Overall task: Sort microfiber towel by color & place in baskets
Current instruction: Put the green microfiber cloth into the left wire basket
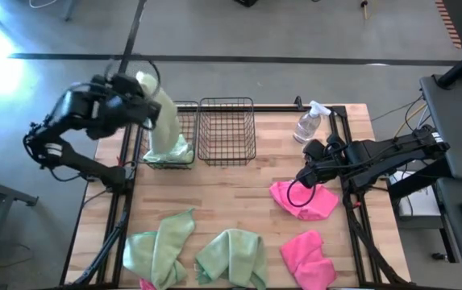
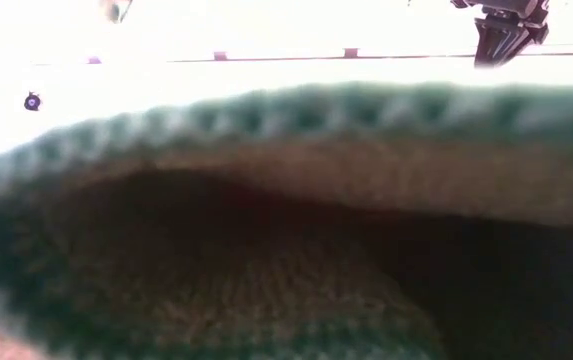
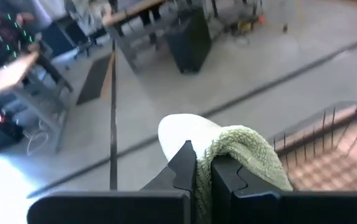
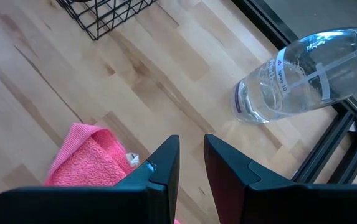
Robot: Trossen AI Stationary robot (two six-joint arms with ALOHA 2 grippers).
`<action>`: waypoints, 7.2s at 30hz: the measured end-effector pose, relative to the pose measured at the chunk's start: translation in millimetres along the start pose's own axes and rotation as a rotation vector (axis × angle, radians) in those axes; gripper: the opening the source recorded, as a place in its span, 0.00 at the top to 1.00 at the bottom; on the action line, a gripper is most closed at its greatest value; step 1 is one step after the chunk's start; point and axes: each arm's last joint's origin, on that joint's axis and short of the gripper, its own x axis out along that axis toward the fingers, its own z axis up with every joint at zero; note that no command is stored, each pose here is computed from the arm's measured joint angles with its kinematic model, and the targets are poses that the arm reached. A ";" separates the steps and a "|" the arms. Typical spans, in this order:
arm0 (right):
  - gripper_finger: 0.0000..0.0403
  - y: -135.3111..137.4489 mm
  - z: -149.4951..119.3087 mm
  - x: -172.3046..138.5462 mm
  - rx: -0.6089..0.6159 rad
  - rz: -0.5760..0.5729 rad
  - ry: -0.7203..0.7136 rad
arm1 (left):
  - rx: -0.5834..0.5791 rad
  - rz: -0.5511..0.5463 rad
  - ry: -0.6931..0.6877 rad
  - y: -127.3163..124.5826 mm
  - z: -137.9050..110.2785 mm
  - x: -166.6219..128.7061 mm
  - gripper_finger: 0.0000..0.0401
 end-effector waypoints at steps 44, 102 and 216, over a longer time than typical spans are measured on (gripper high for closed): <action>0.83 1.5 1.1 0.1 0.009 0.014 -0.008 | -0.105 0.087 0.144 -1.2 -57.7 33.4 0.51; 0.83 2.1 1.5 0.2 -0.016 0.017 -0.014 | 0.243 -0.096 0.557 -33.5 -64.1 77.4 0.34; 0.83 14.4 -16.4 26.9 0.143 0.120 0.120 | -0.031 -0.963 0.926 -138.2 -268.6 -67.9 0.34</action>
